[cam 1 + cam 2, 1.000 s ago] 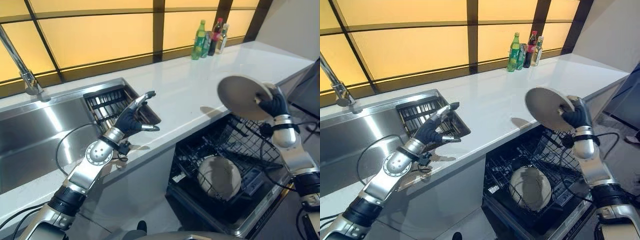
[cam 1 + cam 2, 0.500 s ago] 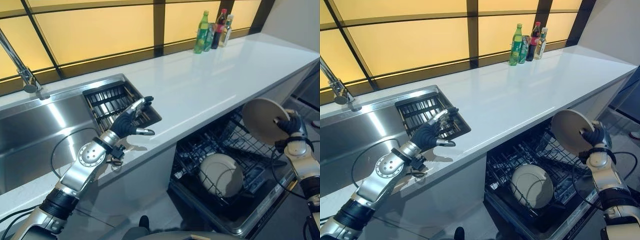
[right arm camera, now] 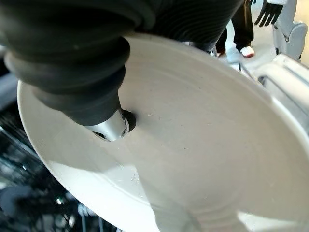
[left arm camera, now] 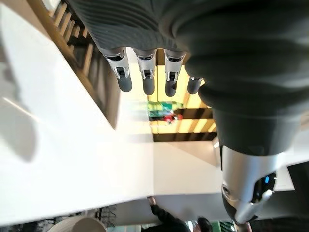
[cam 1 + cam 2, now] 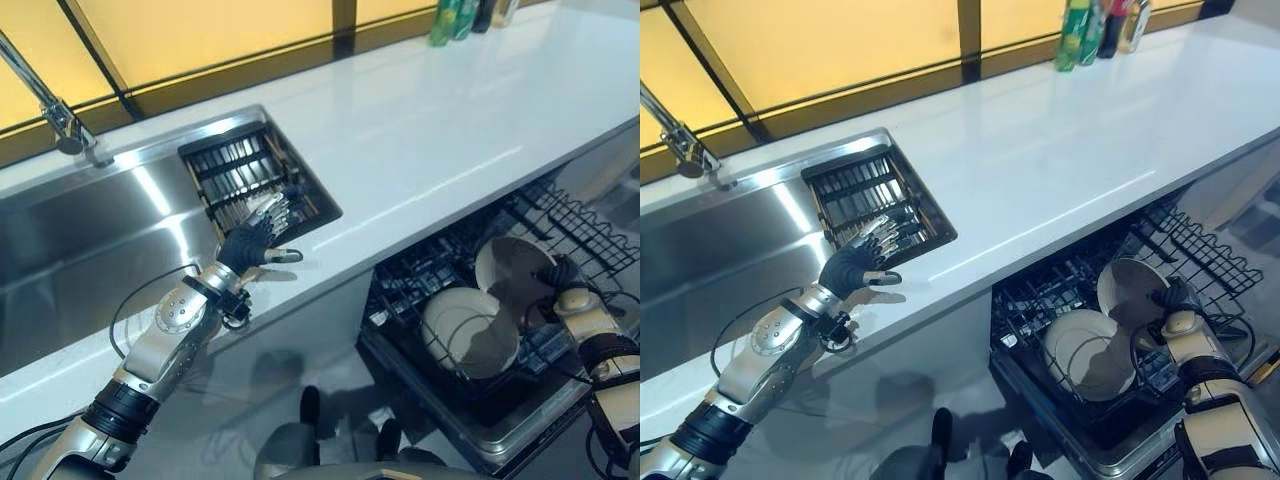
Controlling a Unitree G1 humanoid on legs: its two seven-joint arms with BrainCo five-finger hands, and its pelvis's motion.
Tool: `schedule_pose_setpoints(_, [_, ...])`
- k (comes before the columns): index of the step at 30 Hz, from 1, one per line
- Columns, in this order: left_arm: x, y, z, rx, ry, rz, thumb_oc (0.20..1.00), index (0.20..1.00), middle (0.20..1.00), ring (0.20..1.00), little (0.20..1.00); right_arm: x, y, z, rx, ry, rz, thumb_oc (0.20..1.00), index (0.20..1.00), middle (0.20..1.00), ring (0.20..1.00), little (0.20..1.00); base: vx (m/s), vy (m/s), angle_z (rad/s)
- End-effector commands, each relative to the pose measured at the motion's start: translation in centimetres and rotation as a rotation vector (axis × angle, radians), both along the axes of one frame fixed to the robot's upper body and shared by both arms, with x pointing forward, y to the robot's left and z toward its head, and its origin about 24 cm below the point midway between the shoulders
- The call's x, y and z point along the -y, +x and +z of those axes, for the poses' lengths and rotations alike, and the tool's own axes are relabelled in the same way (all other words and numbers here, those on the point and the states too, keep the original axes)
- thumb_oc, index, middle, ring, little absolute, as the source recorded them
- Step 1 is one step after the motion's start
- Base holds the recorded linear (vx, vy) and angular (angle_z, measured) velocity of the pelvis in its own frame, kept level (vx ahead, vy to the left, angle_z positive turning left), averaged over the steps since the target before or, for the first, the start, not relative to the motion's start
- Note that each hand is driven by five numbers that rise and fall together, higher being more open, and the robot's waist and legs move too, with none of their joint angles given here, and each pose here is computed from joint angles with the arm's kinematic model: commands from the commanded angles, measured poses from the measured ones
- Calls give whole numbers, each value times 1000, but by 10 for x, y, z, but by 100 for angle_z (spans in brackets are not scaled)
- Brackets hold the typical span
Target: Pick up plates and place into dishwasher.
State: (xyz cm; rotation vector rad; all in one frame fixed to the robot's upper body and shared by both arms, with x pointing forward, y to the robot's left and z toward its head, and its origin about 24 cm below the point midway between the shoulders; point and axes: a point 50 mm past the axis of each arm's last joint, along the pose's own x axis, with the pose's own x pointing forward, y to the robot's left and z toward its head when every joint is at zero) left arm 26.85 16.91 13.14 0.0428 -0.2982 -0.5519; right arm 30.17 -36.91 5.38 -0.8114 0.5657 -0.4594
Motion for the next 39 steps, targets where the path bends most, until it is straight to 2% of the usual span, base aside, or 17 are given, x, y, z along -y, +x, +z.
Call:
schedule_pose_setpoints(1, [10, 3, 50, 213, -62, -71, 1000, 1000, 1000, 1000, 1000, -5, 40, 75, 177, -76, 90, 200, 200, 200, 200, 200, -73, -13, 3])
schedule_pose_setpoints(8, [8, 2, 60, 247, -65, -96, 1000, 1000, 1000, 1000, 1000, -8, 44, 71, 70, -48, 163, 200, 200, 200, 200, 200, -82, 2, 3])
schedule_pose_setpoints(12, [9, 2, 62, 257, -56, -103, 1000, 1000, 1000, 1000, 1000, -8, 42, 67, 78, -17, 160, 200, 200, 200, 200, 200, -22, 7, 1])
schedule_pose_setpoints(13, [8, 2, 64, 259, -55, -106, 1000, 1000, 1000, 1000, 1000, -7, 42, 68, 116, -3, 140, 787, 787, 787, 787, 787, 0, 0, 0])
schedule_pose_setpoints(14, [8, 2, 64, 258, -54, -107, 1000, 1000, 1000, 1000, 1000, -6, 41, 69, 118, 0, 136, 1000, 1000, 1000, 1000, 1000, -18, 30, -1])
schedule_pose_setpoints(19, [7, 0, 60, 239, -59, -125, 1000, 1000, 1000, 1000, 1000, 3, 37, 79, 335, 101, 7, 1000, 1000, 1000, 1000, 1000, 10, 56, -1])
schedule_pose_setpoints(22, [9, -4, 51, 220, -74, -125, 1000, 1000, 1000, 1000, 1000, 10, 28, 82, 543, 189, -140, 1000, 1000, 1000, 1000, 1000, 62, 131, -2])
schedule_pose_setpoints(29, [27, -5, 37, 182, -135, -142, 1000, 1000, 1000, 1000, 1000, 18, 4, 77, 754, 5, -399, 1000, 1000, 1000, 1000, 1000, 31, 165, -7])
schedule_pose_setpoints(33, [42, -4, 28, 150, -153, -138, 1000, 1000, 1000, 1000, 1000, 11, -5, 60, 800, -28, -494, 1000, 1000, 1000, 1000, 1000, 53, 162, -25])
schedule_pose_setpoints(39, [55, -2, 27, 148, -190, -146, 1000, 1000, 1000, 1000, 1000, 8, -13, 25, 731, 116, -573, 1000, 1000, 1000, 1000, 1000, 8, 122, -7])
